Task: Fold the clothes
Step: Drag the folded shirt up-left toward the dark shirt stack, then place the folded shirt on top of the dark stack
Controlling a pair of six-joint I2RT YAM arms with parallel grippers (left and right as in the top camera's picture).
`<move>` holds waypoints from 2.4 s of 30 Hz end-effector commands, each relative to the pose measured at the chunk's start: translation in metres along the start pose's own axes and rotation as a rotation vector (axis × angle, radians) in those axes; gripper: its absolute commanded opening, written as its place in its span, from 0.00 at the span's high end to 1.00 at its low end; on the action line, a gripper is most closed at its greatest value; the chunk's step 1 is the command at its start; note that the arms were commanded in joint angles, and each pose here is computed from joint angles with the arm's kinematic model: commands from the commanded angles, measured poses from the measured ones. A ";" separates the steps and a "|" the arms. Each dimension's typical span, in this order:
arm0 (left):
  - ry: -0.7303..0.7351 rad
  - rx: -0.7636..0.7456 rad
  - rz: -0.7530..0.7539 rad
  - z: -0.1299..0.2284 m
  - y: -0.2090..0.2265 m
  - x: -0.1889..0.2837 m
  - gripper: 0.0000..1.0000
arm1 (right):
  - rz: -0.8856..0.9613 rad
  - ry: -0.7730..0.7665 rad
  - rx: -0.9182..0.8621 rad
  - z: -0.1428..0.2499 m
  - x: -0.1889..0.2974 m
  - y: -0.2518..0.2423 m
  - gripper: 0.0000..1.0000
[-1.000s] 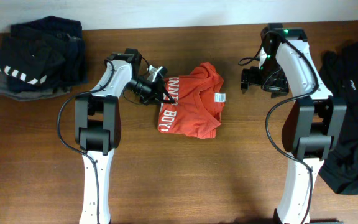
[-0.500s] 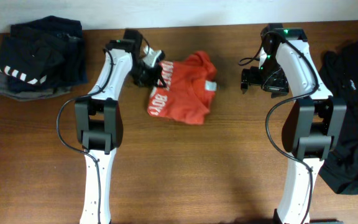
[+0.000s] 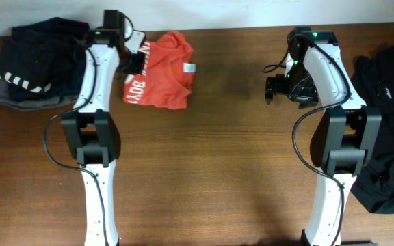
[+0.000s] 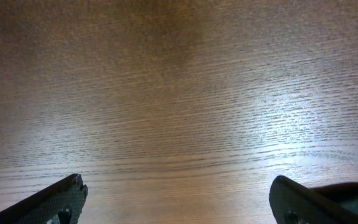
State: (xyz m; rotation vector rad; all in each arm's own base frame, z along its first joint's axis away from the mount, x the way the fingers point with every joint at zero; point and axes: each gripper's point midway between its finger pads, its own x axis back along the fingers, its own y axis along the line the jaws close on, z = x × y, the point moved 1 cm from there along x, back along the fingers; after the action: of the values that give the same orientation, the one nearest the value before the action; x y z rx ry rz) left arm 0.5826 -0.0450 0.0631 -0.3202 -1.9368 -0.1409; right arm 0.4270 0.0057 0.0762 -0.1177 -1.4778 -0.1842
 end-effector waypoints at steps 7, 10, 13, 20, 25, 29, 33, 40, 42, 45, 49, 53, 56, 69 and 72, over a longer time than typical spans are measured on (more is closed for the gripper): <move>-0.077 -0.041 -0.191 -0.008 0.085 0.013 1.00 | -0.001 0.016 -0.002 0.003 0.003 0.000 0.01; -0.114 -0.028 -0.228 -0.015 0.103 0.023 1.00 | 0.002 0.021 -0.002 0.004 0.003 -0.001 0.01; -0.148 -0.019 -0.246 -0.023 0.111 0.040 1.00 | 0.003 0.024 -0.003 0.005 0.003 -0.001 0.01; -0.246 -0.035 -0.286 -0.048 0.115 0.084 1.00 | 0.003 0.023 -0.003 0.005 0.003 -0.001 0.01; -0.277 -0.032 -0.343 -0.055 0.121 0.105 1.00 | 0.007 0.026 0.022 0.006 0.003 -0.002 0.01; -0.286 -0.028 -0.374 -0.057 0.125 0.115 1.00 | 0.010 0.025 0.024 0.005 0.003 -0.002 0.01; -0.311 -0.034 -0.381 -0.063 0.121 0.127 1.00 | 0.010 0.021 0.024 0.005 0.003 -0.002 0.01; -0.323 -0.014 -0.467 -0.064 0.134 0.146 1.00 | 0.009 0.018 0.024 0.004 0.003 -0.002 0.01; -0.314 -0.002 -0.493 -0.061 0.142 0.148 1.00 | 0.009 0.018 0.023 0.004 0.003 -0.002 0.01; -0.311 0.017 -0.506 -0.055 0.154 0.151 1.00 | 0.009 0.019 0.024 0.004 0.003 -0.002 0.01; -0.309 0.046 -0.522 -0.048 0.171 0.156 1.00 | 0.010 0.026 0.023 0.006 0.003 -0.002 0.01; -0.312 0.068 -0.538 -0.042 0.185 0.163 1.00 | 0.011 0.030 0.022 0.007 0.003 -0.002 0.01; -0.327 0.074 -0.549 -0.042 0.189 0.174 1.00 | 0.011 0.029 0.023 0.006 0.003 -0.002 0.01; -0.379 0.094 -0.587 -0.042 0.198 0.213 1.00 | 0.014 0.050 0.022 0.011 0.003 -0.003 0.01; -0.385 0.097 -0.593 -0.042 0.200 0.217 1.00 | 0.014 0.052 0.020 0.012 0.003 -0.003 0.01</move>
State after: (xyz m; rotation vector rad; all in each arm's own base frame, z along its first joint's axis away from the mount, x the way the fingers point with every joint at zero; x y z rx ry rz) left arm 0.6128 0.1536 0.2025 0.2274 -2.2559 -0.3625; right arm 0.4128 0.0056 0.0778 -0.1043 -1.4190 -0.1631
